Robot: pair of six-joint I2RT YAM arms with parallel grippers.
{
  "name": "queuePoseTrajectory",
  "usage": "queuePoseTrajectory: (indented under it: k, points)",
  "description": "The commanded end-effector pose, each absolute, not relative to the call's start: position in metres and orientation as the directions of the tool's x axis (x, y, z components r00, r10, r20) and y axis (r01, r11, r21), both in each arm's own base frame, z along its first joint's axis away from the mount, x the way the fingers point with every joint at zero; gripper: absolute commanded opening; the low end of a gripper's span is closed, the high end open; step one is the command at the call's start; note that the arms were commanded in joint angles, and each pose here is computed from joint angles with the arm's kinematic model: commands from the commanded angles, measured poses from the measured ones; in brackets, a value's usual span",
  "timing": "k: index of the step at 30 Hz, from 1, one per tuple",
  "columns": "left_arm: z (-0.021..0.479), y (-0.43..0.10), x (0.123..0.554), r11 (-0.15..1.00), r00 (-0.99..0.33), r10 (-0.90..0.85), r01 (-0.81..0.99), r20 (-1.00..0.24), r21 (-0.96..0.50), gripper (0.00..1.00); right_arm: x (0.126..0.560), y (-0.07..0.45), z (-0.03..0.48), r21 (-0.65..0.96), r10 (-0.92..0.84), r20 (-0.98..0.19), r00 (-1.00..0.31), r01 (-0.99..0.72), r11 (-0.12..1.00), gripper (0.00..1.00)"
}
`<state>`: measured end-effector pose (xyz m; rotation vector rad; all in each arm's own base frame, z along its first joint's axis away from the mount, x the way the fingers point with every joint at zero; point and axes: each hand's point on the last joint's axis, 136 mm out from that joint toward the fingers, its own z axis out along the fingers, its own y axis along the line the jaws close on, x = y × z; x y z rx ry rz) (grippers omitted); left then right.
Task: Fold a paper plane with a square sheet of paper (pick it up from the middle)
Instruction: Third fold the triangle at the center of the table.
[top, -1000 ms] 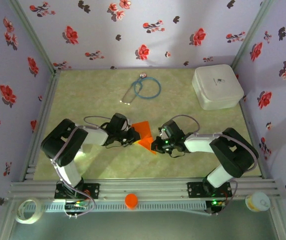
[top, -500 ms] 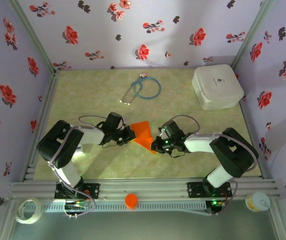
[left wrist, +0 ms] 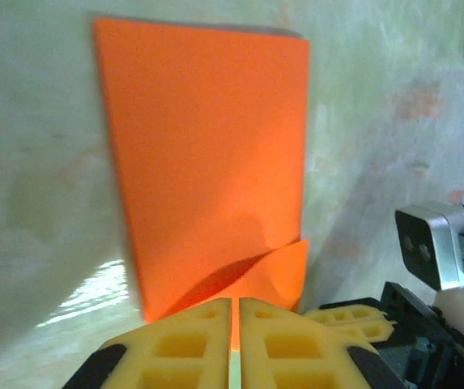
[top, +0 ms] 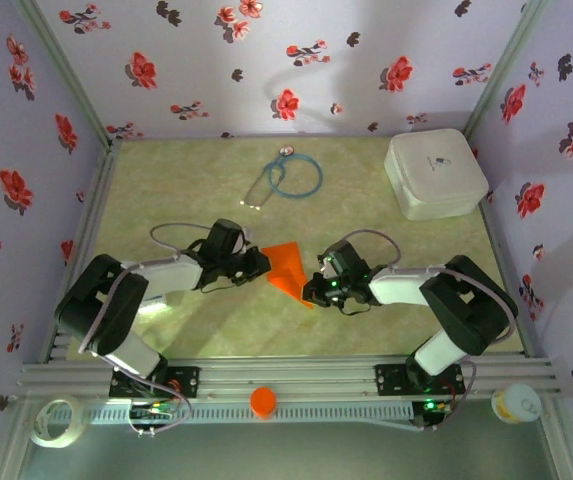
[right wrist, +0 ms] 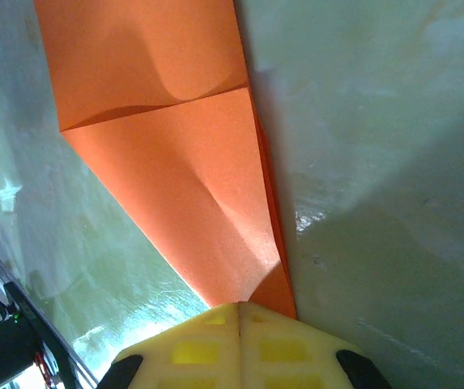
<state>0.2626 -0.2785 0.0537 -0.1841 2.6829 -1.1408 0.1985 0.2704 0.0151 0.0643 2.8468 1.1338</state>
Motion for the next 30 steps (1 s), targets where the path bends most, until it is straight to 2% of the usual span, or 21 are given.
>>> queuePoseTrajectory:
  k: [1, 8, 18, 23, 30]
  points:
    - [0.052, -0.294, 0.259, 0.695, -0.977, -0.137, 0.023, -0.164, -0.719, 0.11, 0.181, 0.247, -0.015, 0.588, 0.098, 0.032, -0.995, 0.098, 0.803, 0.0]
    - [0.024, -0.307, 0.25, 0.719, -0.992, -0.089, -0.002, -0.089, -0.695, 0.1, 0.183, 0.25, -0.01, 0.603, 0.096, 0.02, -0.995, 0.089, 0.793, 0.03]
    - [-0.006, -0.289, 0.238, 0.796, -0.997, -0.066, -0.024, -0.047, -0.604, 0.05, 0.2, 0.266, 0.04, 0.697, 0.079, -0.114, -0.99, -0.023, 0.717, 0.07]
    - [-0.005, -0.289, 0.239, 0.799, -0.997, -0.057, -0.015, -0.052, -0.601, 0.04, 0.192, 0.288, 0.04, 0.69, -0.035, -0.102, -0.994, -0.096, 0.717, 0.09]
    - [-0.003, -0.291, 0.24, 0.801, -0.997, -0.051, -0.008, -0.055, -0.599, 0.04, 0.178, 0.27, 0.005, 0.613, -0.039, -0.029, -0.999, -0.048, 0.788, 0.09]
